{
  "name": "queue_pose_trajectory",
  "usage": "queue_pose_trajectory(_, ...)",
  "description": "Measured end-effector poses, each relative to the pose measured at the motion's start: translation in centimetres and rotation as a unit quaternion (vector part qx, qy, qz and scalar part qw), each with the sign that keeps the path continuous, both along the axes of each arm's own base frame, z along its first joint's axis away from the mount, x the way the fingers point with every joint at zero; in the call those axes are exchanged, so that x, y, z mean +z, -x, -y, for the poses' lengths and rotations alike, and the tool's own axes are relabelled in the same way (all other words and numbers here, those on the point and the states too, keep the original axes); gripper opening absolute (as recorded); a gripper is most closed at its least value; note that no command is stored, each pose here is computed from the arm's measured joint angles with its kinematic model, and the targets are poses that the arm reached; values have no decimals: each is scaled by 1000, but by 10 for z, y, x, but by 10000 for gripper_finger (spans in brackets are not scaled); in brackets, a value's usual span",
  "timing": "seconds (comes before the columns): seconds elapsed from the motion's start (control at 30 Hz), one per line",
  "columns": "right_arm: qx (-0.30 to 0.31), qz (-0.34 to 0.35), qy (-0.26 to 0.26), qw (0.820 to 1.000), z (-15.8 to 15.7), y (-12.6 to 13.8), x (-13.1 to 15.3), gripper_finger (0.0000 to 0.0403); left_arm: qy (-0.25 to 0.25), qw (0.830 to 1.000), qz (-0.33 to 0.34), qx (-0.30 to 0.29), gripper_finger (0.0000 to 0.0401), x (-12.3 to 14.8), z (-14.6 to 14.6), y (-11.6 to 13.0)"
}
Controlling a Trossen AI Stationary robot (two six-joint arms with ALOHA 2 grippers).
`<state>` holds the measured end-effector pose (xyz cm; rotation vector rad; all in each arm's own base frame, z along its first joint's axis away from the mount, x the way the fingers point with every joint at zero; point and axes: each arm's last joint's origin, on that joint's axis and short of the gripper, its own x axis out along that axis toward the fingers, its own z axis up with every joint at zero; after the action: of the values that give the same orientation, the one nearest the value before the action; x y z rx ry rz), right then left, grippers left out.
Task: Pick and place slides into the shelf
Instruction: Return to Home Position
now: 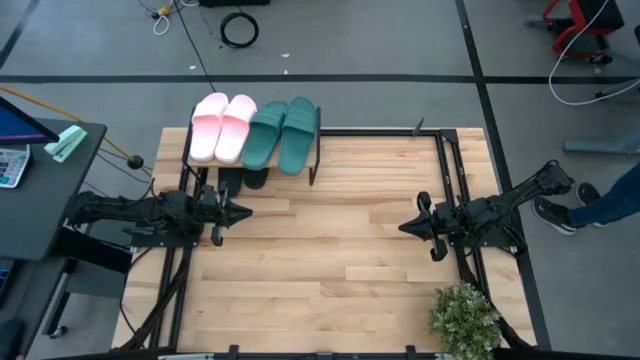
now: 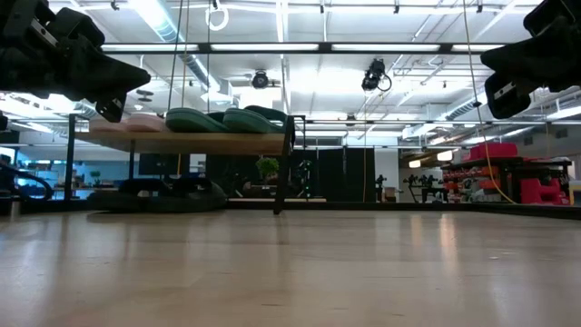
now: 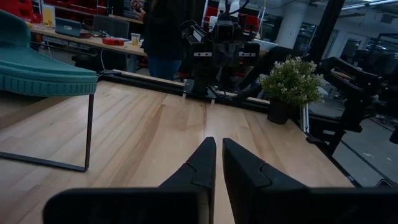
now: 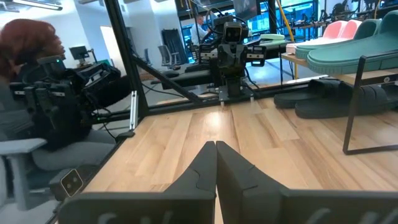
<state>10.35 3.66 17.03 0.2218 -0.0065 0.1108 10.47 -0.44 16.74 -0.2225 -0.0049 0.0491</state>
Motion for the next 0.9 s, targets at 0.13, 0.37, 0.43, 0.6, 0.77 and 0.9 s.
queue_pose_trajectory(0.13,0,0,0,1000,0,0,0,5,0,1000,0,0,28,0,0,0)
queue_pose_trajectory(0.37,0,0,0,1000,0,0,0,5,0,1000,0,0,35,0,0,0)
queue_pose_trajectory(0.43,0,0,0,1000,0,0,0,5,0,1000,0,0,38,0,0,0)
queue_pose_trajectory(0.6,0,0,0,1000,0,0,0,5,0,1000,0,0,39,0,0,0)
queue_pose_trajectory(0.77,0,0,0,1000,0,0,0,5,0,1000,0,0,32,0,0,0)
queue_pose_trajectory(0.9,0,0,0,1000,0,0,0,5,0,1000,0,0,28,0,0,0)
